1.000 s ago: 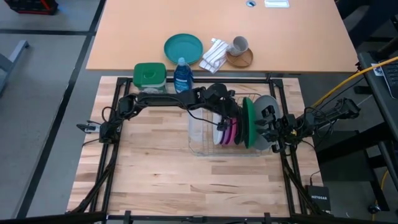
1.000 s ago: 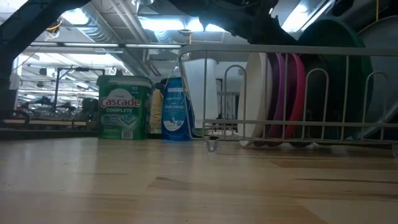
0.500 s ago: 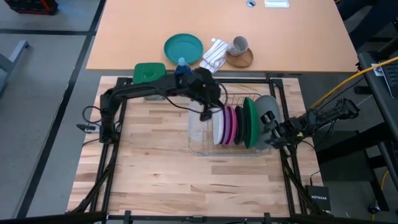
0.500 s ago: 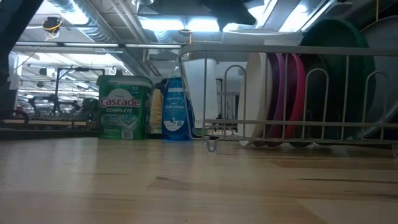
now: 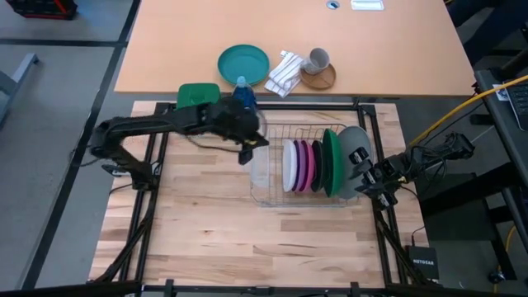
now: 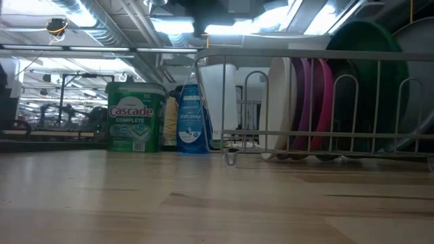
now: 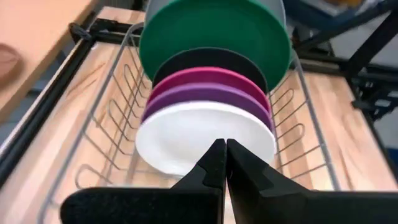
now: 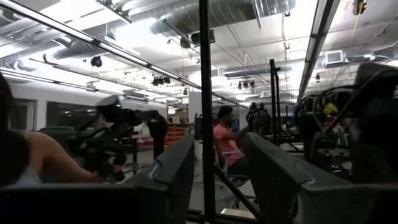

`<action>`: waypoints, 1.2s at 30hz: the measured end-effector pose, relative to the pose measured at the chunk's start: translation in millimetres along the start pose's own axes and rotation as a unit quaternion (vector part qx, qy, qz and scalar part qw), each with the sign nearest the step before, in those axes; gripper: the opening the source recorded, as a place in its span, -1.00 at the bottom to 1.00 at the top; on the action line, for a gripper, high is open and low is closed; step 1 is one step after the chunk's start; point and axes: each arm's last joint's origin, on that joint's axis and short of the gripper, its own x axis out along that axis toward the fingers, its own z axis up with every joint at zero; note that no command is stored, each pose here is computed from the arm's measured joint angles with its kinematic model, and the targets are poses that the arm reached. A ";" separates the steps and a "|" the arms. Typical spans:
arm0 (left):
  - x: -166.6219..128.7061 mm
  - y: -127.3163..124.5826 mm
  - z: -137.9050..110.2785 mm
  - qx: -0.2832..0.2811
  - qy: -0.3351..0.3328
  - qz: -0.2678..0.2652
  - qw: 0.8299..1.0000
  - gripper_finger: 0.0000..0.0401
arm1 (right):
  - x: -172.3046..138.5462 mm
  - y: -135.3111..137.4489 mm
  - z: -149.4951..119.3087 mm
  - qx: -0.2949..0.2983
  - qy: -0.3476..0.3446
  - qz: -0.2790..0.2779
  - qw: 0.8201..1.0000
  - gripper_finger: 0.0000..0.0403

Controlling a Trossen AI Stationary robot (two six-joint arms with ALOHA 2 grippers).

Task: Sort dishes
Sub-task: Return to Home Position

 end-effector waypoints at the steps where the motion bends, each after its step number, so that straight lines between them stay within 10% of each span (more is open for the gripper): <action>1: -5.0 -1.9 -7.6 -0.006 -0.012 0.007 1.000 -0.99 | 0.0 0.1 -0.3 0.000 0.002 0.003 1.000 -0.27; 20: -74.3 -20.3 -166.4 -0.001 -0.224 0.017 0.974 -0.99 | -1.8 -1.1 0.6 0.000 0.002 -0.020 1.000 -0.27; 27: -87.8 -19.1 -185.7 -0.018 -0.247 0.056 0.967 -0.99 | -7.5 -7.5 -6.6 -0.005 0.048 -0.132 0.990 -0.27; 36: -99.9 -20.7 -186.5 0.021 -0.272 0.068 0.960 -0.99 | -7.8 -6.3 -10.5 -0.020 0.071 -0.109 0.991 -0.27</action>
